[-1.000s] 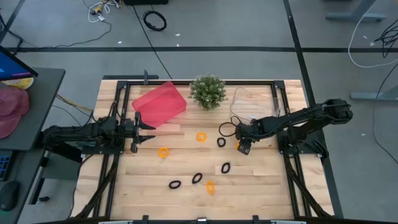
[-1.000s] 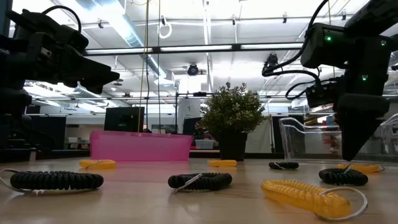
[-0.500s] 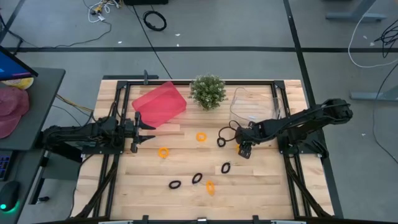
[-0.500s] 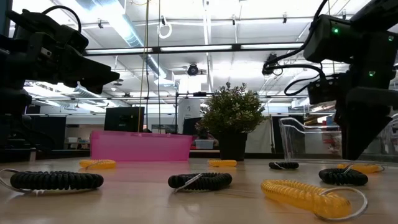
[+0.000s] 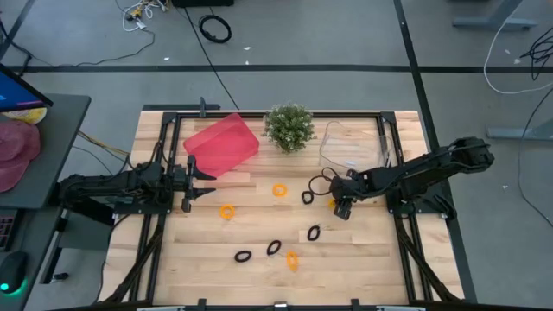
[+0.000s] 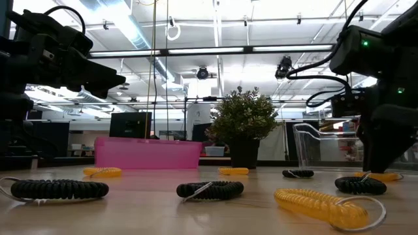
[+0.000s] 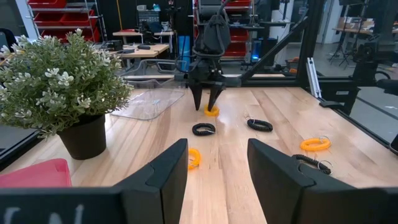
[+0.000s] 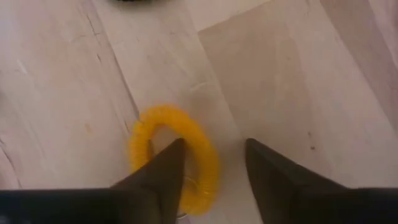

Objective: Sort spring keychains
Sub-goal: Put the top right orange spring keychain into the transparent bin

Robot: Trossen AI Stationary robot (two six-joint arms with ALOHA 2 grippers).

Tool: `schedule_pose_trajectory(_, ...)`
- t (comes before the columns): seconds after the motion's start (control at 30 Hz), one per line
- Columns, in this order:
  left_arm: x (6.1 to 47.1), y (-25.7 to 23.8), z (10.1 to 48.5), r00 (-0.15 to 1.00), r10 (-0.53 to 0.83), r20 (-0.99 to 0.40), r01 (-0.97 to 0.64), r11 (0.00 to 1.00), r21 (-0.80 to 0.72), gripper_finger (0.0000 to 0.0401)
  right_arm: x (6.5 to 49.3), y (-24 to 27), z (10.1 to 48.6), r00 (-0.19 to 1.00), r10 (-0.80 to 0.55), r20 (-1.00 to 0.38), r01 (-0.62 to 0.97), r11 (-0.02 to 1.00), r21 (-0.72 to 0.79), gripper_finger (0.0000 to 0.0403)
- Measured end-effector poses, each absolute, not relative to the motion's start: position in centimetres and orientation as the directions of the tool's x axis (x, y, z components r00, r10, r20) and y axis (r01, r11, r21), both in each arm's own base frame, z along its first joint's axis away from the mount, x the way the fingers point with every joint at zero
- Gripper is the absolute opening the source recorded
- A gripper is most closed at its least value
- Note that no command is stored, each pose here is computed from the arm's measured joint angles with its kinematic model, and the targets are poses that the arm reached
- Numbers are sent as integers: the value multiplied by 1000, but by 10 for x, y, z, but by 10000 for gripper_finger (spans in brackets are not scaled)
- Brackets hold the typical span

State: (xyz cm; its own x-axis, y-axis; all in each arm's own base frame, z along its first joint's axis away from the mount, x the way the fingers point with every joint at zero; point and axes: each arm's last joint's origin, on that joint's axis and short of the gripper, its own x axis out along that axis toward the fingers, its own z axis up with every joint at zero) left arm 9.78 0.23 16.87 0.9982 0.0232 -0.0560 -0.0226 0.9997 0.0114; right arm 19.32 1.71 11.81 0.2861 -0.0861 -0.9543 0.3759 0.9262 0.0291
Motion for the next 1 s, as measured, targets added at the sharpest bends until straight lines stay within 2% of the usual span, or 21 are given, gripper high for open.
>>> schedule_pose_trajectory(0.1, 98, 2, 169, 998, 23, -56, -22, 1000, 11, 172, 196, 18, 121, 288, -57, -956, 381, 923, 60, 53)
schedule_pose_trajectory(0.17, 98, 2, 169, 998, 23, -56, -23, 1000, 12, 172, 200, 19, 125, 289, -27, -957, 339, 938, 76, 19)
schedule_pose_trajectory(0.33, 98, 2, 169, 998, 23, -56, -23, 1000, 11, 172, 216, 22, 146, 317, -26, -948, 258, 964, 60, 10)
schedule_pose_trajectory(0.4, 98, 2, 169, 998, 23, -57, -23, 1000, 12, 172, 225, 21, 160, 347, -94, -933, 233, 972, -11, 7)
schedule_pose_trajectory(0.53, 98, 2, 169, 998, 24, -57, -23, 1000, 11, 172, 238, 16, 188, 370, -275, -888, 288, 942, -171, 7)
schedule_pose_trajectory(0.73, 98, 2, 169, 998, 23, -56, -22, 1000, 12, 172, 244, 13, 214, 368, -532, -762, 380, 834, -399, 7)
schedule_pose_trajectory(1.0, 98, 2, 169, 998, 23, -56, -23, 1000, 11, 172, 235, 14, 216, 288, -727, -623, 459, 676, -577, 7)
